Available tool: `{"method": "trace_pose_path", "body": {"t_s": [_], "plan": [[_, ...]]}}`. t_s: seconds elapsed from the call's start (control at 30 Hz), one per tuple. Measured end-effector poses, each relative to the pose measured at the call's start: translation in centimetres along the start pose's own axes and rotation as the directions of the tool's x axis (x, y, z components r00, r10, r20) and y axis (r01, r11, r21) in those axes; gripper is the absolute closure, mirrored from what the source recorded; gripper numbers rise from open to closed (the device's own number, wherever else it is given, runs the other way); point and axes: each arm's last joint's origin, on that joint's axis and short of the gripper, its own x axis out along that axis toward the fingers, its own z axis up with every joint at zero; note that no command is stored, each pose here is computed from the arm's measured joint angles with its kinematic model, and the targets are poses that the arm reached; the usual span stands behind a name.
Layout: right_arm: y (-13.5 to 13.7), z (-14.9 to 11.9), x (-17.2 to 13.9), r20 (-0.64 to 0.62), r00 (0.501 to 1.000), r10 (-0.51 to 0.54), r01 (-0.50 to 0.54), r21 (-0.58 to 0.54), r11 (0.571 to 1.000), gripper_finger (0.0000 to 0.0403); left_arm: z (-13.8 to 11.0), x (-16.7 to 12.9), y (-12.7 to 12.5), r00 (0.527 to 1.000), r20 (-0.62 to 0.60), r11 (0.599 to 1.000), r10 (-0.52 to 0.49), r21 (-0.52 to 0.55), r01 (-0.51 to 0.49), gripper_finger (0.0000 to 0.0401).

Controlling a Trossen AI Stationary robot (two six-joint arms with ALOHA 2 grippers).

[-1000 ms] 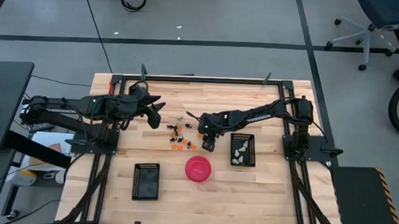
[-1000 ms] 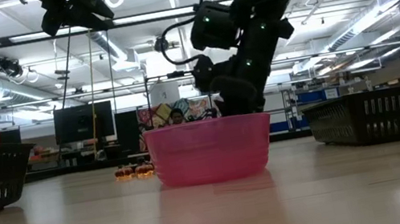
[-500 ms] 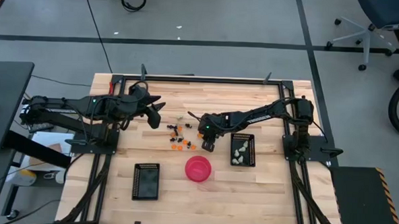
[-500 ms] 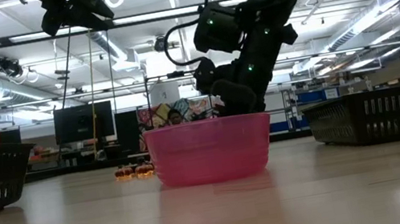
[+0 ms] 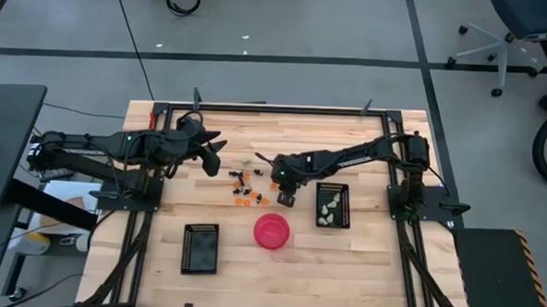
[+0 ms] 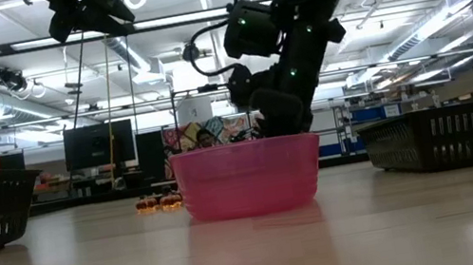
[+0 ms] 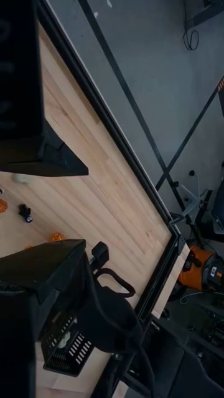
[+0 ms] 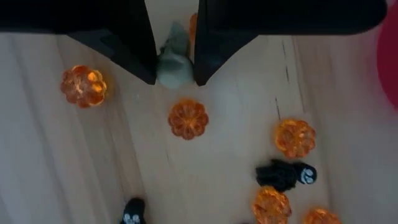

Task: Sort Halloween decoration
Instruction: Put the white skull toy into the top black bin

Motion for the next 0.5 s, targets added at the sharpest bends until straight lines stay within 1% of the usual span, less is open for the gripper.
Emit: {"method": "trace_pose_path", "body": {"t_s": [0.13,0.23,0.4,0.5], "plan": [[0.1,0.5,-0.5,-0.021,1.000,0.019,-0.019,-0.008,1.000,0.0306,0.0,0.0,0.0,1.000,0.000,1.000,0.000,0.000,0.000,0.0252],[0.2,0.7,-1.4,-0.059,0.998,0.017,-0.017,-0.011,1.000,0.0307,0.0,0.0,0.0,1.000,-0.001,1.000,-0.001,0.000,0.001,0.0252],[0.1,1.0,-4.3,-0.085,0.996,0.012,-0.014,-0.029,0.999,0.0306,0.0,0.0,0.0,1.000,-0.001,1.000,-0.001,0.001,0.001,0.0252],[0.1,0.9,-6.5,-0.083,0.996,0.011,-0.012,-0.011,1.000,0.0306,0.0,0.0,0.0,1.000,-0.001,1.000,-0.001,0.001,0.001,0.0252]]}}
